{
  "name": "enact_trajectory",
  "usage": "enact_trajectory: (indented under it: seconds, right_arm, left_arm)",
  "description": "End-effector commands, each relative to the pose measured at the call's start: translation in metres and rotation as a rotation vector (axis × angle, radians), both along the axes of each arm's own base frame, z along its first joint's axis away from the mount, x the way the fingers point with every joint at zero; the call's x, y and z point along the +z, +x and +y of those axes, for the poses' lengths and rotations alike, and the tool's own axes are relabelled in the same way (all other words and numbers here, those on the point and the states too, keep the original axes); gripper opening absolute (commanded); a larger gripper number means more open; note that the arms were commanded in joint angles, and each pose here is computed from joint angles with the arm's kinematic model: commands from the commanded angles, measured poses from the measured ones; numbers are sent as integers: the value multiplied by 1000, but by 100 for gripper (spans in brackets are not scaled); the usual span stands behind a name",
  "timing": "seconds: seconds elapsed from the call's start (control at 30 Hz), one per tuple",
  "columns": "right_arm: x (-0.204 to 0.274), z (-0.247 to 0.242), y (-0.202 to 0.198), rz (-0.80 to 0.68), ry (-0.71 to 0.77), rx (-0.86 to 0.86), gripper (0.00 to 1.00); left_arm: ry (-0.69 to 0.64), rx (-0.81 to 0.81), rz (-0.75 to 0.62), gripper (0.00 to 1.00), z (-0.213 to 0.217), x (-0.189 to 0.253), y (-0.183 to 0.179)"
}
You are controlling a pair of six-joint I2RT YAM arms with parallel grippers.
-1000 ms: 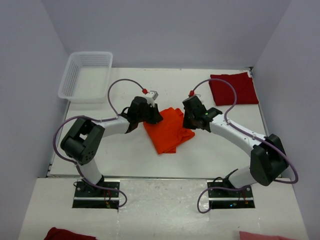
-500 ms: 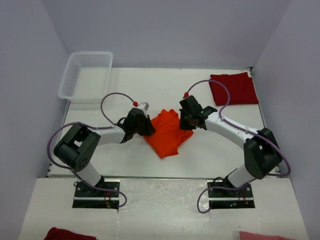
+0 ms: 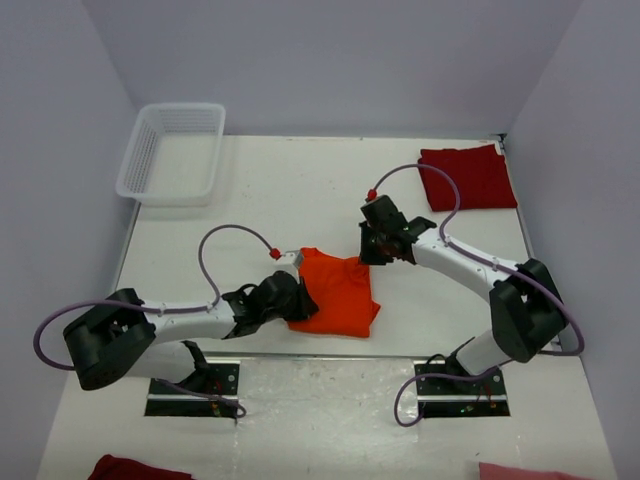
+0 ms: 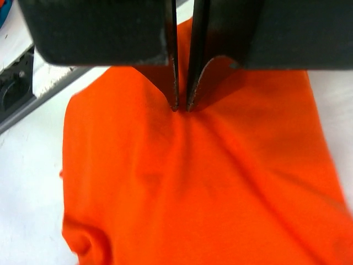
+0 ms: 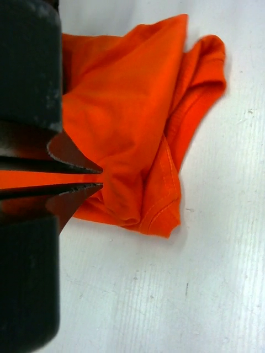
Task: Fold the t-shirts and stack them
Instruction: Fold the long partially folded tshirt into a neat square
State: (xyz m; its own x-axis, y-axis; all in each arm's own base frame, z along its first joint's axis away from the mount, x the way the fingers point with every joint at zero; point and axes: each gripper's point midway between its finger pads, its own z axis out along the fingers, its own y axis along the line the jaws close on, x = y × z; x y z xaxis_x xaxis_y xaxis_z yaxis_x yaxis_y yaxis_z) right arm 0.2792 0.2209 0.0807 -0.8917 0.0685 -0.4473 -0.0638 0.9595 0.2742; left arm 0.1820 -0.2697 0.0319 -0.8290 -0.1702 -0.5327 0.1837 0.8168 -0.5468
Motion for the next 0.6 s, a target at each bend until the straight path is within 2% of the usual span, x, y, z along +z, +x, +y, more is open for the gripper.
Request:
enact_trajectory:
  seconds: [0.0, 0.1, 0.13, 0.23, 0.4, 0.57]
  right_arm:
    - [13, -4, 1, -54, 16, -17, 15]
    - [8, -9, -5, -45, 11, -27, 31]
    - [6, -9, -6, -46, 13, -26, 42]
    - [0, -9, -11, -51, 37, -9, 55]
    - [-9, -16, -4, -34, 47, -17, 51]
    - [-10, -12, 4, -35, 125, 6, 46]
  left_arm:
    - [-21, 74, -38, 10, -9, 13, 2]
    - [-2, 17, -62, 10, -28, 23, -4]
    - [4, 13, -73, 10, -31, 27, -3]
    - [27, 12, -158, 11, -42, 57, 11]
    - [180, 102, -260, 15, -18, 86, 36]
    - [225, 162, -273, 19, 6, 105, 62]
